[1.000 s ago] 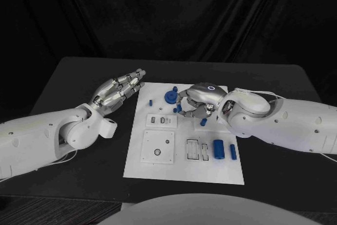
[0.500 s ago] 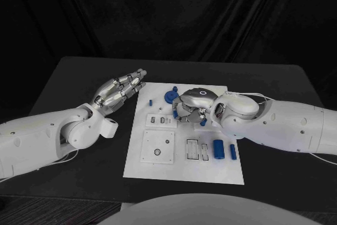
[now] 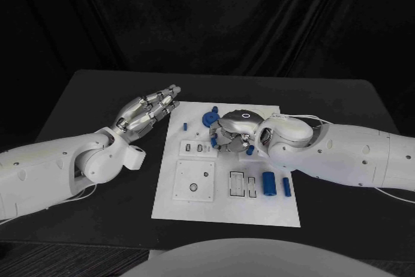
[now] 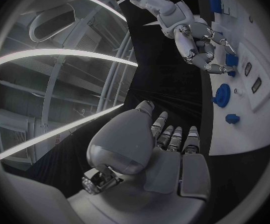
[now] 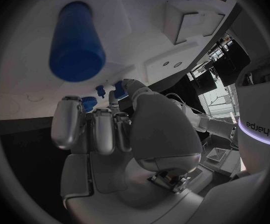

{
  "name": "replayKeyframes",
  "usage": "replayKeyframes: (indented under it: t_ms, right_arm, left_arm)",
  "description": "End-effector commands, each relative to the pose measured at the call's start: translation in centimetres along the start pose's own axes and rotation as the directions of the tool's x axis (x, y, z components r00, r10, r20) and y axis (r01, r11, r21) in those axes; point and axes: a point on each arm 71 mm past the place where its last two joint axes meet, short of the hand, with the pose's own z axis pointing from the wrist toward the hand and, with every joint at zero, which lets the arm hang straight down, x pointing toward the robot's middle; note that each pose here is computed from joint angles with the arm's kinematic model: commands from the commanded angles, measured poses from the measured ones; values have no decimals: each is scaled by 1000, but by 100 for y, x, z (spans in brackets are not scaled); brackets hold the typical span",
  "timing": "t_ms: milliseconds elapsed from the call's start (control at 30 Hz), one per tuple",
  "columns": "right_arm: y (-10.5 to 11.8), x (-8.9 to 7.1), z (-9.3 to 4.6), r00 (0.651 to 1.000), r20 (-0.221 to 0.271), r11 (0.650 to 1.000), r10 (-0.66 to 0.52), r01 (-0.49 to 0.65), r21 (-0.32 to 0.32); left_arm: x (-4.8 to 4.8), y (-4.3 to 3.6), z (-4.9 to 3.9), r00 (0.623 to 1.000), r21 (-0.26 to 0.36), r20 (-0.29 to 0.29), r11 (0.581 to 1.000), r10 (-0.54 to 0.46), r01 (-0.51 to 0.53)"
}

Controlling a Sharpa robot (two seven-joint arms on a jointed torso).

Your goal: Assemble the parts on the task board

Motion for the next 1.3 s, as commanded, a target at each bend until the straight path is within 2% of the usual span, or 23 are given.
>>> replayKeyframes:
  t_ms: [33,933,1133,1300]
  right_arm:
    - [-16,51,-1,1000,-25,1000,-5,6,23]
    - [14,139,17,998,-59,1000,1,0,10]
    - [17,149,-7,999,-34,1000,9,-9,-3]
    - [35,112,-36,1000,17,999,16,-16,-29]
  left_arm:
    - [16,-73,3,1000,108,-10,994,-14,15]
    - [2,-65,9,1000,105,-11,994,-14,15]
    - [2,-57,26,1000,104,-13,994,-14,15]
    - [-3,-55,28,1000,103,-12,995,-12,14]
